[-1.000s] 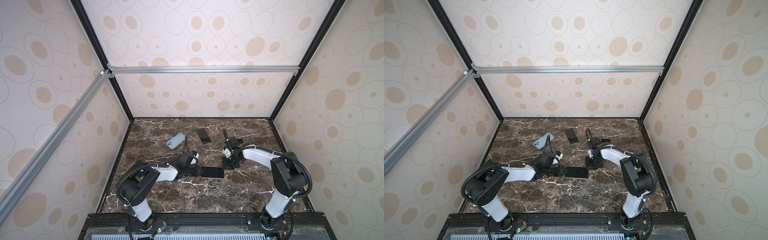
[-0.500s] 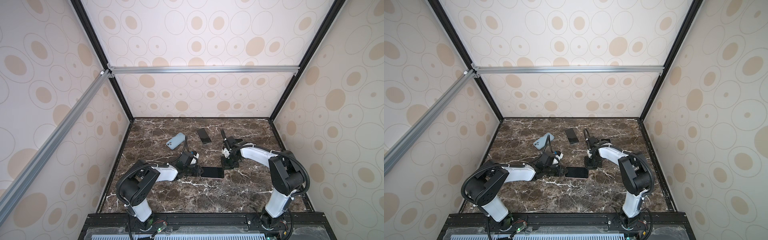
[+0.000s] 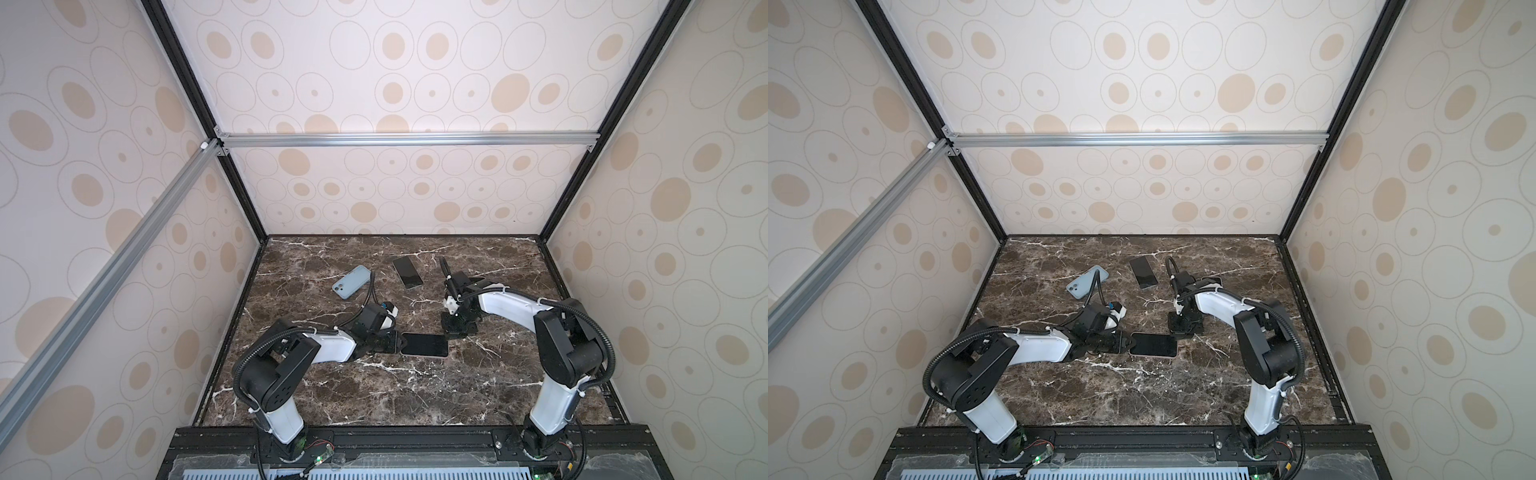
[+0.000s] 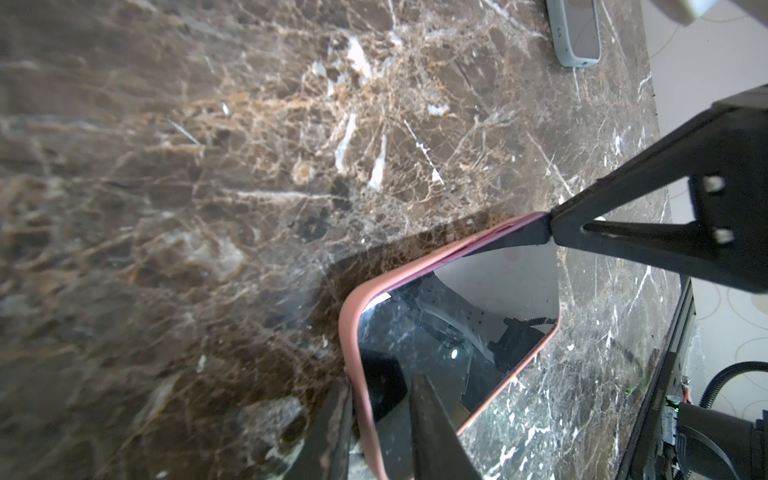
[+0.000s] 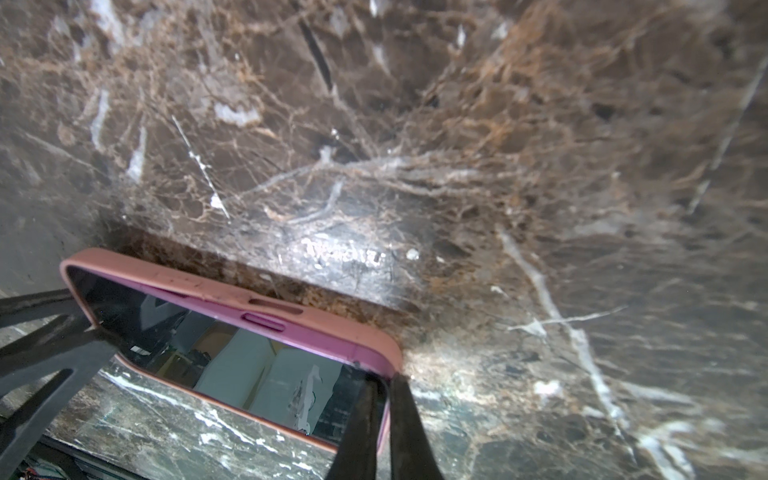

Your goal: Put the phone into the phone case

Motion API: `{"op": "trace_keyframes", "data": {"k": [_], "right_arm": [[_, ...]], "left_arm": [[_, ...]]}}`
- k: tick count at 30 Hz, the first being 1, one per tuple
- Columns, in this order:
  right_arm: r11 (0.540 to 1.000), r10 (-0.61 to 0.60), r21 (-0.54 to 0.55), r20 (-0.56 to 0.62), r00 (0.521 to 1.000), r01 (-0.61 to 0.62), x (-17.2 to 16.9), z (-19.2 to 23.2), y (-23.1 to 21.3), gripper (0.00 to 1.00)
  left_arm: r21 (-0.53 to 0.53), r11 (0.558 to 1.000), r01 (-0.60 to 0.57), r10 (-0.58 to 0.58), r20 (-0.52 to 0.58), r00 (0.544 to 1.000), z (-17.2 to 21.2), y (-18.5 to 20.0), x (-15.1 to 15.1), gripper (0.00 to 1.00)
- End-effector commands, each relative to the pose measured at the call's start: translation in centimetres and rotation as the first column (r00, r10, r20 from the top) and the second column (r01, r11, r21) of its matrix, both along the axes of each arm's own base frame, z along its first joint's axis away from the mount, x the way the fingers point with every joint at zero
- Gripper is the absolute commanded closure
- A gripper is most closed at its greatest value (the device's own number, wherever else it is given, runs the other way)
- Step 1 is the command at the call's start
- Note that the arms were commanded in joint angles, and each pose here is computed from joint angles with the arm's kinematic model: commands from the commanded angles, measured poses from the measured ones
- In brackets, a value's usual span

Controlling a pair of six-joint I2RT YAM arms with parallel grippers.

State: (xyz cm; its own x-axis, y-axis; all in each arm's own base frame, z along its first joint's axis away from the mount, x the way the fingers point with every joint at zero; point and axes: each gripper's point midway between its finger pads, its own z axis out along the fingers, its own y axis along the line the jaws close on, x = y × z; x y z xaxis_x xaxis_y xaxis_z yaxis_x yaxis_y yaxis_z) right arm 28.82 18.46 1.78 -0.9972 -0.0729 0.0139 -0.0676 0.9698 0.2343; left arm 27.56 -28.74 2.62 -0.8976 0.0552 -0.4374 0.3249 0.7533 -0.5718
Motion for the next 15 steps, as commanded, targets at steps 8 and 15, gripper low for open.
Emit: {"op": "trace_keyframes", "data": {"k": [8,15], "right_arm": [[0.987,0.033,-0.149,-0.137,0.99,-0.054,-3.6,-10.3,-1.1,0.9],[0.976,0.037,-0.206,-0.137,0.99,-0.065,-3.7,-11.0,-1.3,0.9]], "left_arm": [[-0.008,1.0,-0.011,0.011,-0.003,1.0,-0.6,0.1,0.2,0.74],[-0.006,1.0,-0.019,0.018,-0.01,1.0,-0.8,0.2,0.0,0.74]]}}
